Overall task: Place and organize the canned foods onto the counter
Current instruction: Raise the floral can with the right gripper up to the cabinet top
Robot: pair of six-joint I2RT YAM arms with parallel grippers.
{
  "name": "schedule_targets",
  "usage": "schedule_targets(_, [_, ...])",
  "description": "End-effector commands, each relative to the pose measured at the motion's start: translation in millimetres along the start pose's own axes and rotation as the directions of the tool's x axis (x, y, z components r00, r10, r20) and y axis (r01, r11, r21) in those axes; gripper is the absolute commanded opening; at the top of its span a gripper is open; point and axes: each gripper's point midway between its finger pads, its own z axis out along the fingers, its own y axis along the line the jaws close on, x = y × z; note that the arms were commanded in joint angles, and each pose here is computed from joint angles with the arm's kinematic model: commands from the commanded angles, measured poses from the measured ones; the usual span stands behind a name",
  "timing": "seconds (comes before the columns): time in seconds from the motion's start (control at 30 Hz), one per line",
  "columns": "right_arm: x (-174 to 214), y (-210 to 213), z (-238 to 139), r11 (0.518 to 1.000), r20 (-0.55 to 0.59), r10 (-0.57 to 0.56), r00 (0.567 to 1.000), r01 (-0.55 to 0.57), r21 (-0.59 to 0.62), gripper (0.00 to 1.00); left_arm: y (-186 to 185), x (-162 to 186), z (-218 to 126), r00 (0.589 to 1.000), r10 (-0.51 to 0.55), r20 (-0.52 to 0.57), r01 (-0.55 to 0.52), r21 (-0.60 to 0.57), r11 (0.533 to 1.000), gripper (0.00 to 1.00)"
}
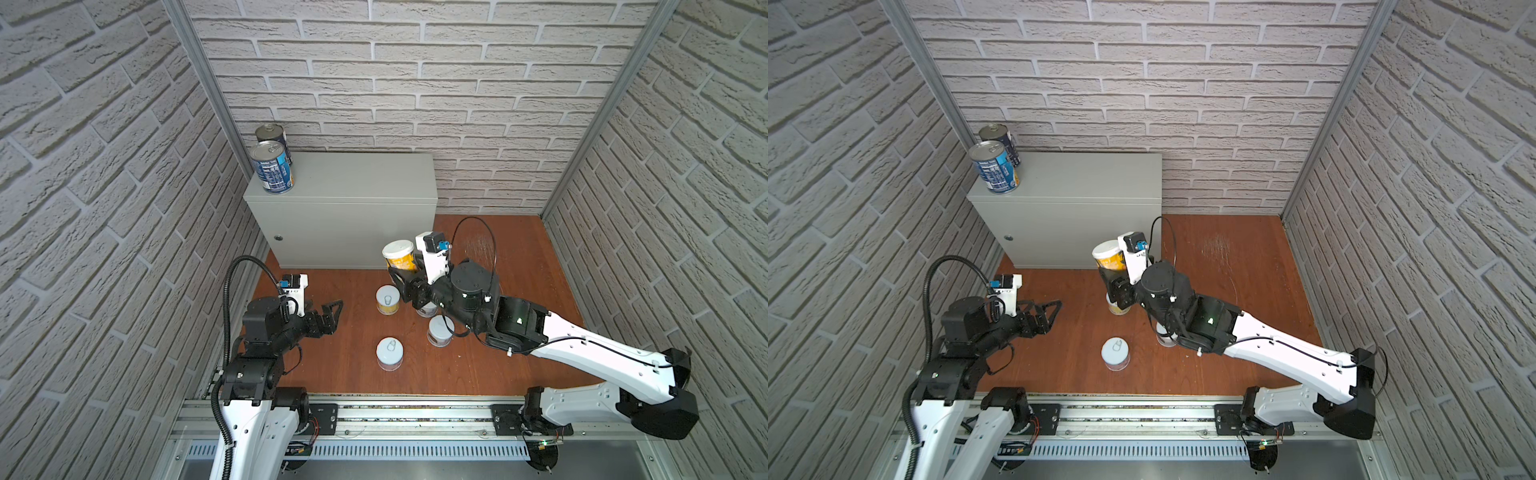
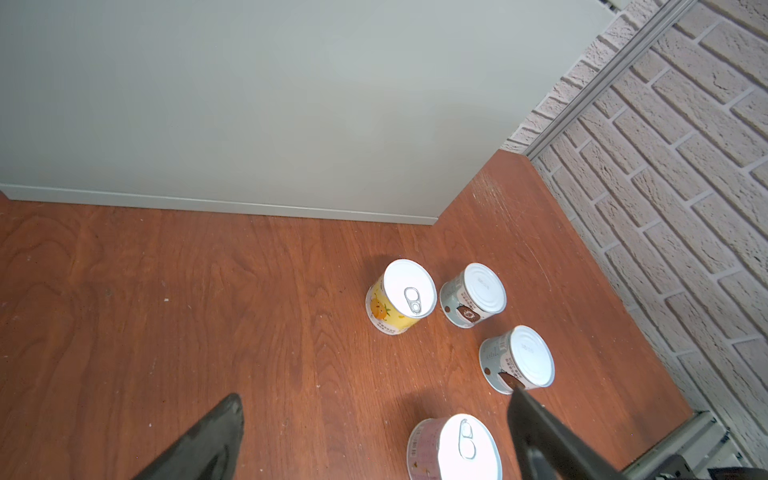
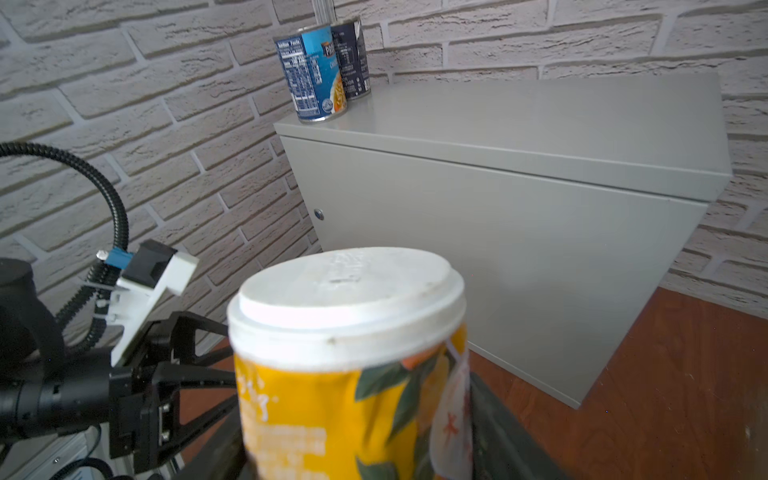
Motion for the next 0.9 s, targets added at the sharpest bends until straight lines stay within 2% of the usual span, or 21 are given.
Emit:
schedule_targets(0.0, [-53, 13, 4, 0.996, 0.152, 0.065, 0.986, -0.055, -0.071, 0.50, 5, -6, -4, 0.999, 0.027, 0.046, -0.025, -0.034, 0.999, 0.98])
schedule_targets(0.17, [-69, 16, 32, 0.998, 0.164, 0.013, 0.986, -0.002, -0.068, 0.50, 11, -8, -7, 0.998, 0.026, 0.065, -0.022, -0.066, 0.998, 0.98])
schedule_targets(0.4, [-106, -13, 64, 0.987, 0.224, 0.133, 0.965, -0.107, -0.122, 0.51, 15, -9, -8, 0.997, 0.013, 0.077, -0.007, -0.081, 0.997, 0.98])
schedule_targets(0.5, [-122, -22, 74, 0.985, 0.255, 0.125, 0.959, -0.091, -0.144, 0.51, 16, -8, -7, 0.997, 0.010, 0.073, -0.004, -0.082, 0.997, 0.98])
schedule_targets(0.6, [-135, -25, 80, 0.990, 0.278, 0.075, 0.958, -0.037, -0.137, 0.52, 17, -8, -6, 0.998, 0.006, 0.070, 0.000, -0.086, 0.996, 0.98])
schedule_targets(0.87, [-183, -64, 71, 0.995, 0.384, 0.049, 0.922, -0.013, -0.097, 0.53, 21, -9, -7, 0.997, -0.002, 0.081, 0.010, -0.100, 0.995, 0.98])
